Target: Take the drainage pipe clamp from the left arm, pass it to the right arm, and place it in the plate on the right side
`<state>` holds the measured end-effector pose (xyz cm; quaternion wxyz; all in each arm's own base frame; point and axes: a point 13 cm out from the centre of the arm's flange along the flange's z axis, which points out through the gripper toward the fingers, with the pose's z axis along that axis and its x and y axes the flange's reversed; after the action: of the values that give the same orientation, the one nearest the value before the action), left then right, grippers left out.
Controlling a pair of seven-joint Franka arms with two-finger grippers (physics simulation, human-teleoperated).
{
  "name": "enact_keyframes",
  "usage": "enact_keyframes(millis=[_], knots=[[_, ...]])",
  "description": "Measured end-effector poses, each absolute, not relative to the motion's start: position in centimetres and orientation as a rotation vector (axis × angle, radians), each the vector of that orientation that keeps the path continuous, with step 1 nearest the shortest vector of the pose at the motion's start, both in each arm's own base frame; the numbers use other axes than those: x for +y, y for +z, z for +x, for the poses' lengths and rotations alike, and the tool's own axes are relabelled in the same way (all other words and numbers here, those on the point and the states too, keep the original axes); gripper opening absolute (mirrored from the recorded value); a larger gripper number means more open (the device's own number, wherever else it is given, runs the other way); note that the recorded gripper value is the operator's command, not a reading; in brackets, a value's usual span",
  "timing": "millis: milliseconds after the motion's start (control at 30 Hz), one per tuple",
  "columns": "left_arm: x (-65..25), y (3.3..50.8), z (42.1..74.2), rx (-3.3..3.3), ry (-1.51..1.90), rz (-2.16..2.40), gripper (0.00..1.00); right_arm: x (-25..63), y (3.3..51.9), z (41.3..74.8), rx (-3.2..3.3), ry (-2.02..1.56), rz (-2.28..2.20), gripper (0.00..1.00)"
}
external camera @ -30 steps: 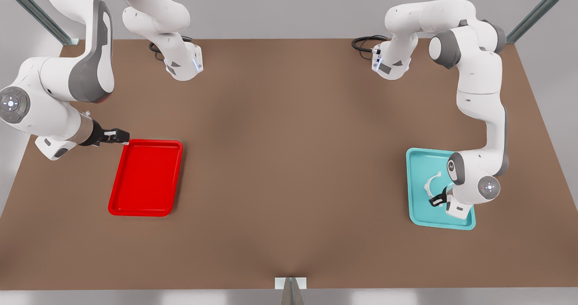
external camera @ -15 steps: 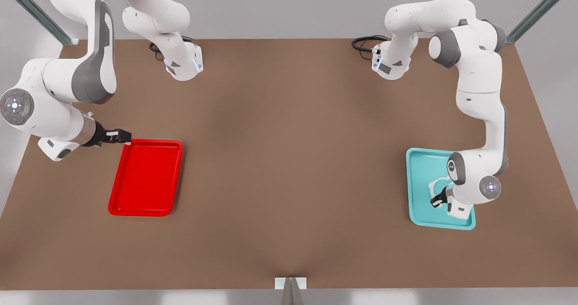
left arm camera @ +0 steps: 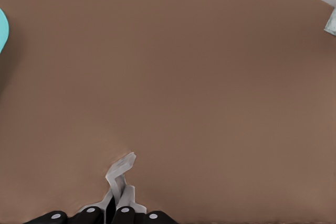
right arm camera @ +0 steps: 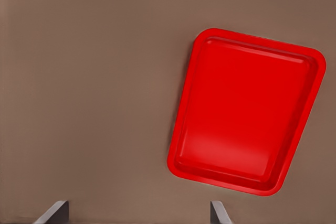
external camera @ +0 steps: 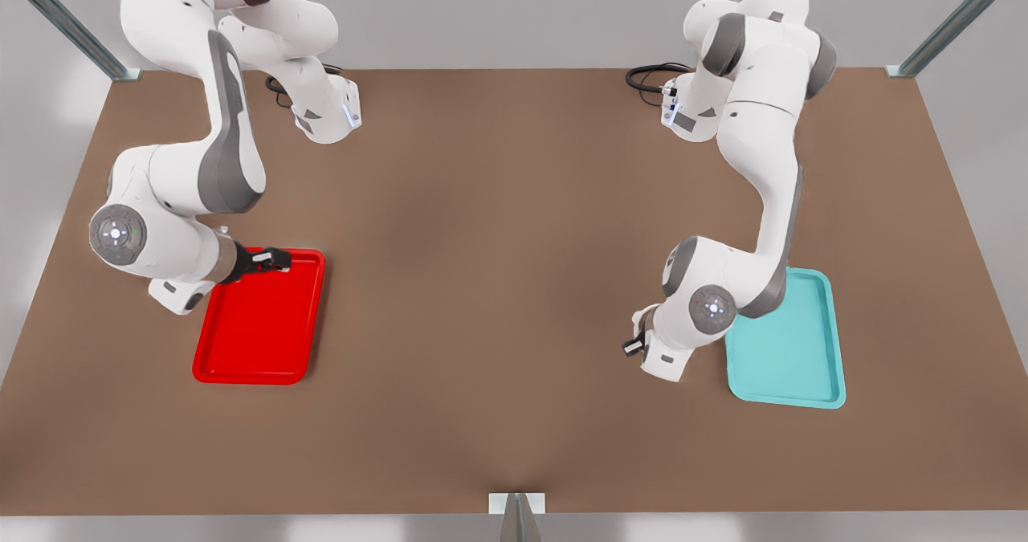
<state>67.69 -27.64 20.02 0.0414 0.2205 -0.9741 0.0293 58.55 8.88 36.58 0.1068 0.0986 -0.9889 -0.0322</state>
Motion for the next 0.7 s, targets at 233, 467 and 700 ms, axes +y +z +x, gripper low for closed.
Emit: enact_keyframes(millis=[233,467,700], knots=[[-40.0,22.0,64.6,-2.866,0.133,1.024,0.21,18.6,32.0,57.3,-2.912,-0.211,0.480,1.00],[-46.8,21.2,63.9,-2.626,0.226,1.501,0.21,27.1,29.9,57.0,-3.001,-0.265,0.605,1.00],[-49.0,21.3,63.8,-2.387,0.274,1.807,0.21,32.9,28.2,58.1,-3.085,-0.299,0.605,1.00]])
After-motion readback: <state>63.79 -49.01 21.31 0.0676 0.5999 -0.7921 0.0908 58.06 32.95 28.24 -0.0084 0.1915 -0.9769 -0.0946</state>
